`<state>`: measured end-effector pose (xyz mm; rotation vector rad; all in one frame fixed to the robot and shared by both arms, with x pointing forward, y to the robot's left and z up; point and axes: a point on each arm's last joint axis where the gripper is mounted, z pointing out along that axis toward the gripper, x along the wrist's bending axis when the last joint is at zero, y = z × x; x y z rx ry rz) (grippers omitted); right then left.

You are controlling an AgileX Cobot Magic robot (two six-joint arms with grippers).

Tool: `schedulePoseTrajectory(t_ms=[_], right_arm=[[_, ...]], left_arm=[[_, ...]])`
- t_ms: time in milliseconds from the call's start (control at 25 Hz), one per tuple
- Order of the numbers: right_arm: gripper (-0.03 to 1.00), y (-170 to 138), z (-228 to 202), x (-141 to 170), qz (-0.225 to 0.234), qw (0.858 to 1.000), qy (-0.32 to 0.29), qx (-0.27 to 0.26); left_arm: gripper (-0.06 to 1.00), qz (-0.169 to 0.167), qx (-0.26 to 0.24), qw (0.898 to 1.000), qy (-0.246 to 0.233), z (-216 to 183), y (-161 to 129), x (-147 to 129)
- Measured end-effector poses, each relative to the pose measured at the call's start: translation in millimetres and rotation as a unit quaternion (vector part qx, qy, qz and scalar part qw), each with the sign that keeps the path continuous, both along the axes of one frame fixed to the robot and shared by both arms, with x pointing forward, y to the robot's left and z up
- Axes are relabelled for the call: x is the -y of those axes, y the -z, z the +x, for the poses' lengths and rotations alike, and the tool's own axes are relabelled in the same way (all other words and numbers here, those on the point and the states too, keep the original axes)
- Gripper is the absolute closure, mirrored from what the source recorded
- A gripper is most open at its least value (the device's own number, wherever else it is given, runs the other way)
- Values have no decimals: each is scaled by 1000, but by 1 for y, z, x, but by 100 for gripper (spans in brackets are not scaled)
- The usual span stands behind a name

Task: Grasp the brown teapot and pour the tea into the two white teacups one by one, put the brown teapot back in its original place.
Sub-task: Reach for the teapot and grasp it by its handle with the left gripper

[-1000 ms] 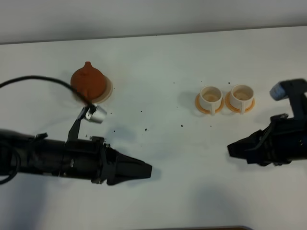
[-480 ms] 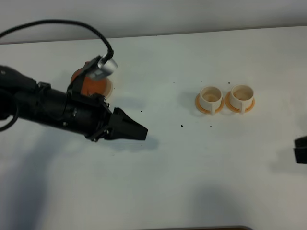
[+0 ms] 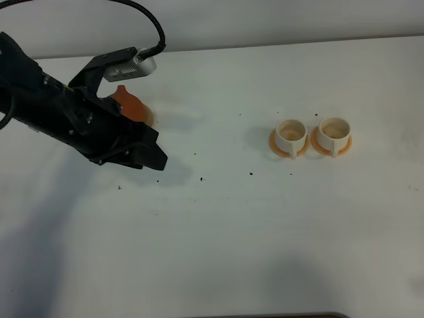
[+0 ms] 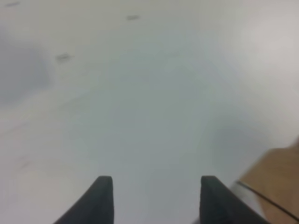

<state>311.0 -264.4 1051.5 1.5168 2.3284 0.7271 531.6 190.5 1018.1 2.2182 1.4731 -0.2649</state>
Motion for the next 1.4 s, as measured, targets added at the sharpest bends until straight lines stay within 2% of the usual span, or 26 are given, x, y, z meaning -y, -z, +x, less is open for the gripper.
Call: schedulePoseTrajectory(t_ms=[120, 320, 480, 680, 800, 1000, 1400], right_arm=[[70, 10, -16, 6, 2, 1000, 0, 16], [70, 6, -36, 13, 34, 995, 2, 92], [70, 5, -49, 18, 48, 989, 3, 136], [70, 4, -56, 19, 65, 985, 2, 157], [70, 4, -56, 19, 67, 985, 2, 157], [70, 3, -62, 20, 80, 982, 18, 172], [71, 3, -76, 22, 83, 961, 121, 233]], left_arm=[[52, 60, -4, 998, -29, 1, -3, -11], [52, 147, 6, 986, -72, 2, -6, -28], [52, 189, 41, 975, -108, 9, -6, -37], [52, 195, 104, 964, -147, 21, -10, -41], [52, 203, 124, 957, -164, 25, -11, -43], [52, 232, 114, 948, -188, 32, 1, -48], [52, 236, 83, 947, -202, 49, 41, -43]])
